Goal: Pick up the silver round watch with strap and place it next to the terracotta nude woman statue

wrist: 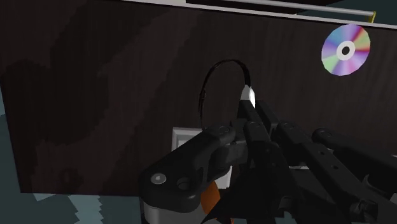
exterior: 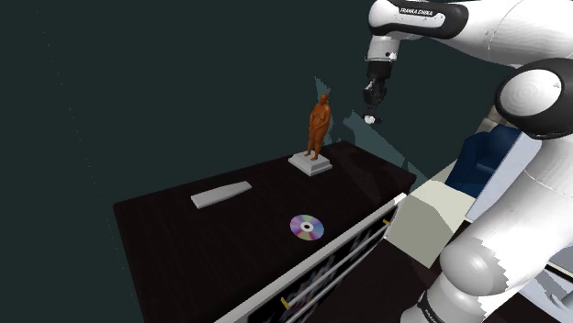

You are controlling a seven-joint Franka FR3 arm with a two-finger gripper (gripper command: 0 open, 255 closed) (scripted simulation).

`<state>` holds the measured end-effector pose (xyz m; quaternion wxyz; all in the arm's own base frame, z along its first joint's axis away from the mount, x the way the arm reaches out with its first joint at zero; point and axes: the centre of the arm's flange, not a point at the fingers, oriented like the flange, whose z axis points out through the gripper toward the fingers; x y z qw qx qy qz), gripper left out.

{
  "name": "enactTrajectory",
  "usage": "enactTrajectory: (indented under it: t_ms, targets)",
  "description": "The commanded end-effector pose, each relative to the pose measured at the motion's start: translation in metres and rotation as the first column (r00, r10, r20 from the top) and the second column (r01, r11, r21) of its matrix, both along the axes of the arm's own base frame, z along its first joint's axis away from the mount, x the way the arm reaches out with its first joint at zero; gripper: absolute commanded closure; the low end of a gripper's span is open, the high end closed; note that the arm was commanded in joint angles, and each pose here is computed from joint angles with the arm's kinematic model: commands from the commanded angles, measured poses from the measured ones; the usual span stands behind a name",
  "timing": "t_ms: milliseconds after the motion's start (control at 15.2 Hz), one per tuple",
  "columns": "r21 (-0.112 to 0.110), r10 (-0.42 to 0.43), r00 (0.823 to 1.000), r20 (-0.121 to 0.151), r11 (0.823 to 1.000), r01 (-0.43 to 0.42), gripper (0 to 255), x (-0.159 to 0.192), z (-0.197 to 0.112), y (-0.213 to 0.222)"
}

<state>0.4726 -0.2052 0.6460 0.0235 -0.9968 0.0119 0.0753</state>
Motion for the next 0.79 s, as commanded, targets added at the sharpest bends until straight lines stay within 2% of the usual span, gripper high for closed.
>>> enactTrajectory:
  t_ms: [0, 726]
  targets:
    - [0.000, 0.000, 1.000, 0.000, 1.000, 0.000, 255, 0.001, -0.011, 0.000]
    - [0.000, 0.000, 1.000, 0.000, 1.000, 0.000, 255, 0.001, -0.069, 0.000]
